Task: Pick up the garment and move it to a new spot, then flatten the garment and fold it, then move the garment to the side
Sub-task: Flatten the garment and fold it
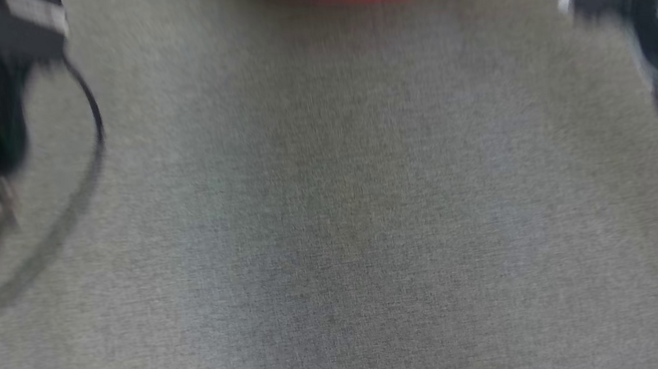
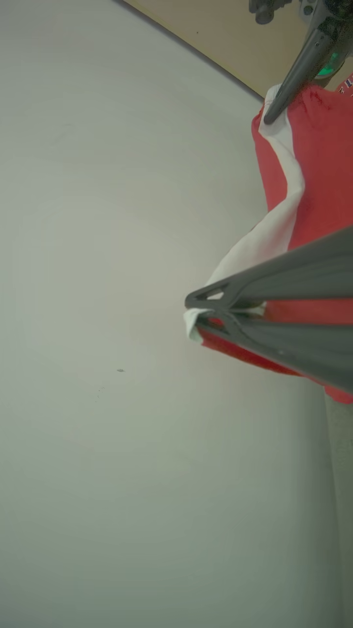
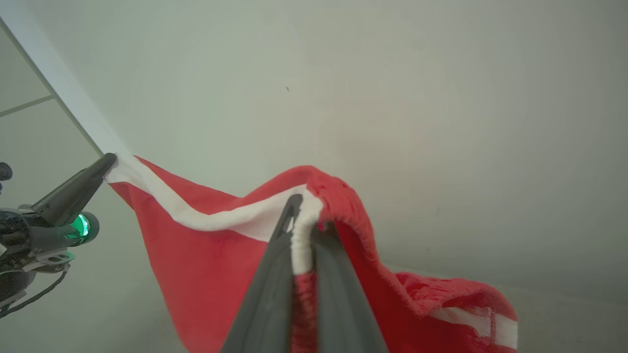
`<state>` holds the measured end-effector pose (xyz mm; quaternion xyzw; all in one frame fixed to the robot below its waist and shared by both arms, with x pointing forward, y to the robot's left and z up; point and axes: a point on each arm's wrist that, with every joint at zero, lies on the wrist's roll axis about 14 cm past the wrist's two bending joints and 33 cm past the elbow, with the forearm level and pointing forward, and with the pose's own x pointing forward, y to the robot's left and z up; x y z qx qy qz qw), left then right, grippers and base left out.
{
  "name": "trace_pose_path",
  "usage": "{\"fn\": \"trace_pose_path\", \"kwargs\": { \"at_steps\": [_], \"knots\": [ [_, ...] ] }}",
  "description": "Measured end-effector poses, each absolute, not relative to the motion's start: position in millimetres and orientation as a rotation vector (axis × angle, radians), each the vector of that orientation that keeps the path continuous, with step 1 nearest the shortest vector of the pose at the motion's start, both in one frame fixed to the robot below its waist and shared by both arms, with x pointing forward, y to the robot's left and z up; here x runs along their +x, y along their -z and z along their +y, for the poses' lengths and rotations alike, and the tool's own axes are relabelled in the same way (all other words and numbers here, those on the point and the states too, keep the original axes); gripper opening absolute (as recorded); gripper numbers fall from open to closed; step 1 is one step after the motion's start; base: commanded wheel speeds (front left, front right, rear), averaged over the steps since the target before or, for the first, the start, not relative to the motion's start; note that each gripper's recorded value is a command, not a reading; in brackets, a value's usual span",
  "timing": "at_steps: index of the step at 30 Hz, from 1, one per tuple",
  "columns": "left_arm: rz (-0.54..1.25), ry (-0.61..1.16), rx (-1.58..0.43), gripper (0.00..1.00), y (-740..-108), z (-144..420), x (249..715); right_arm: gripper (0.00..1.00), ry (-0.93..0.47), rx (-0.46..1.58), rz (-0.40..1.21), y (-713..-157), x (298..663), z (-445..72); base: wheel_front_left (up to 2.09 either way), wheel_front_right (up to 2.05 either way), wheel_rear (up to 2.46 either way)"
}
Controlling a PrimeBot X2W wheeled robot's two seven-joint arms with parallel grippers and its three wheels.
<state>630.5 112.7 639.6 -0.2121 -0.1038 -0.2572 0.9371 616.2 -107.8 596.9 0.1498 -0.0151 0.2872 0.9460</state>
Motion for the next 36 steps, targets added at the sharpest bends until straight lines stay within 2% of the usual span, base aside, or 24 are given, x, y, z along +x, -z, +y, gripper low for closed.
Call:
{"fn": "trace_pose_path", "kwargs": {
  "at_steps": [5,9,14,24,29,36],
  "knots": [
    [-0.134,0.505,-0.526,0.0,-599.7,118.0,566.6,0.0,-0.619,0.374,0.112,-548.3,538.7,-112.7,0.0,0.0,0.0],
    [-0.093,0.502,-0.566,0.0,-582.7,117.2,524.2,0.0,-0.637,0.4,0.169,-533.7,494.9,-114.4,0.0,0.0,0.0],
    [0.05,0.463,-0.599,0.0,-529.9,117.6,471.4,0.0,-0.674,0.446,0.278,-507.1,440.5,-104.6,0.0,0.0,0.0],
    [0.235,0.343,-0.59,0.0,-454.4,129.2,395.5,0.0,-0.615,0.446,0.437,-459.9,369.3,-124.1,0.0,0.0,0.0],
    [0.233,0.252,-0.605,0.0,-445.6,148.1,376.7,0.0,-0.624,0.441,0.506,-442.1,332.9,-121.0,0.0,0.0,0.0],
    [0.237,0.233,-0.58,0.0,-441.2,152.3,348.3,0.0,-0.656,0.466,0.603,-423.3,286.0,-108.7,0.0,0.0,0.0]
  ]
}}
